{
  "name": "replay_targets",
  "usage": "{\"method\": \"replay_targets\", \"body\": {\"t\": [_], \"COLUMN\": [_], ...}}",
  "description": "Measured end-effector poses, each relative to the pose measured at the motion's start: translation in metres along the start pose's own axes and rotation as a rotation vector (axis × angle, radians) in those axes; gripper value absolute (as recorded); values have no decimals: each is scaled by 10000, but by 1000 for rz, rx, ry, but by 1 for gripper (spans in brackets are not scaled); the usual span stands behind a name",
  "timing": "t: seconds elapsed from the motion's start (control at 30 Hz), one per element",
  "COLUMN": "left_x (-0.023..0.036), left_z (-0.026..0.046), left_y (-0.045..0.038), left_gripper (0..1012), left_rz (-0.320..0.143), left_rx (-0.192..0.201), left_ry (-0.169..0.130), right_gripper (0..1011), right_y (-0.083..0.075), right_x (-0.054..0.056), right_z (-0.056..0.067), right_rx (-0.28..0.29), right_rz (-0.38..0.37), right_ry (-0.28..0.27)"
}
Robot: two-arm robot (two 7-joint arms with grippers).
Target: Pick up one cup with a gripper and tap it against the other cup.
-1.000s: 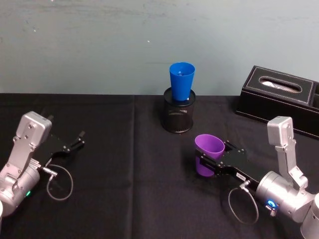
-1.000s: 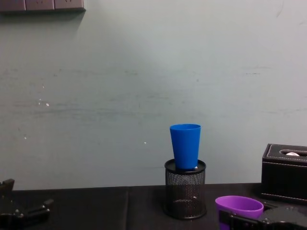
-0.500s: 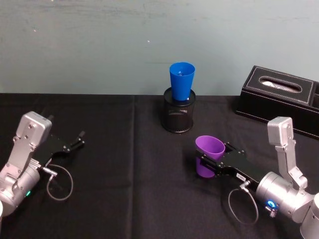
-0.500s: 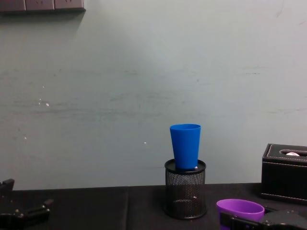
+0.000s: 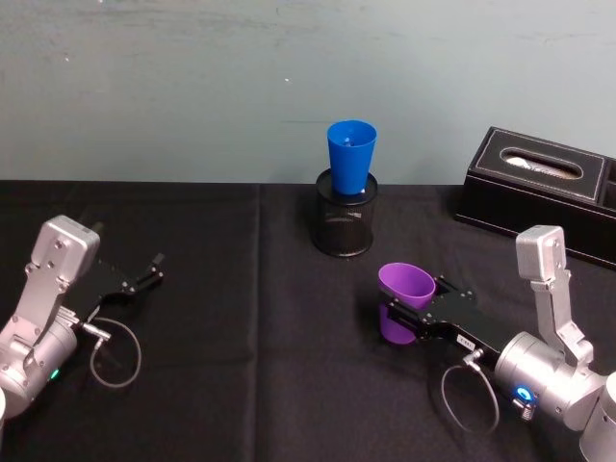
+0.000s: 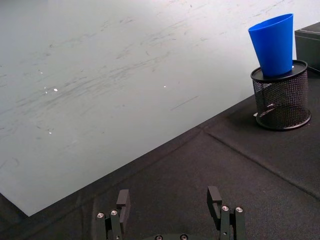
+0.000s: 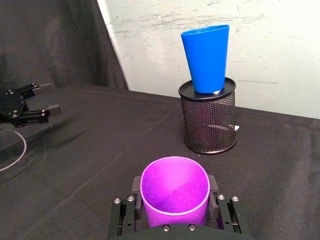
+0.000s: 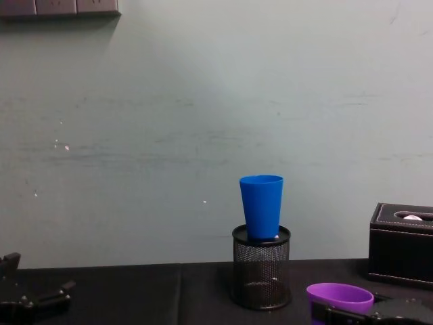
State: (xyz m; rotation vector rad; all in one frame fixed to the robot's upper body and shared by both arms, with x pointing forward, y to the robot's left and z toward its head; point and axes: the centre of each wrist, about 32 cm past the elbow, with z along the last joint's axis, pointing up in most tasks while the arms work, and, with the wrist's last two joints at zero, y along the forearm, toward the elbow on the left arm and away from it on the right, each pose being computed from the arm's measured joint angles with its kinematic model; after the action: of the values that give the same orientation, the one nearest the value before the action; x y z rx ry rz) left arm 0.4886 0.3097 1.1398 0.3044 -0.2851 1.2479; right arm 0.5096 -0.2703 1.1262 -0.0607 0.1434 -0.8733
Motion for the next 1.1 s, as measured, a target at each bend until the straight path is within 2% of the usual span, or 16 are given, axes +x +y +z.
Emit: {"method": "replay_targets", "body": {"t": [0.27,0.43,0.47,0.63,1.1], "left_x": [0,0,0,0,0], "left_z": [0,0,0,0,0], "left_y": [0,0,0,0,0], "left_gripper": [1011,1011,1012,1011,1011], "left_rz": [0,0,0,0,0], "left_rx": [0,0,0,0,0], "left_ry": [0,0,0,0,0], "right_gripper": [737,854,904,995,1002], "right_y": [-2,-2,-2,-2,-2], "right_x": [1,0,0,1,1], "right_z": [1,1,2,1,2], "right_rx": [1,2,2,2,3], "right_rz": [0,0,0,0,1], "right_ry": [0,0,0,0,-1]}}
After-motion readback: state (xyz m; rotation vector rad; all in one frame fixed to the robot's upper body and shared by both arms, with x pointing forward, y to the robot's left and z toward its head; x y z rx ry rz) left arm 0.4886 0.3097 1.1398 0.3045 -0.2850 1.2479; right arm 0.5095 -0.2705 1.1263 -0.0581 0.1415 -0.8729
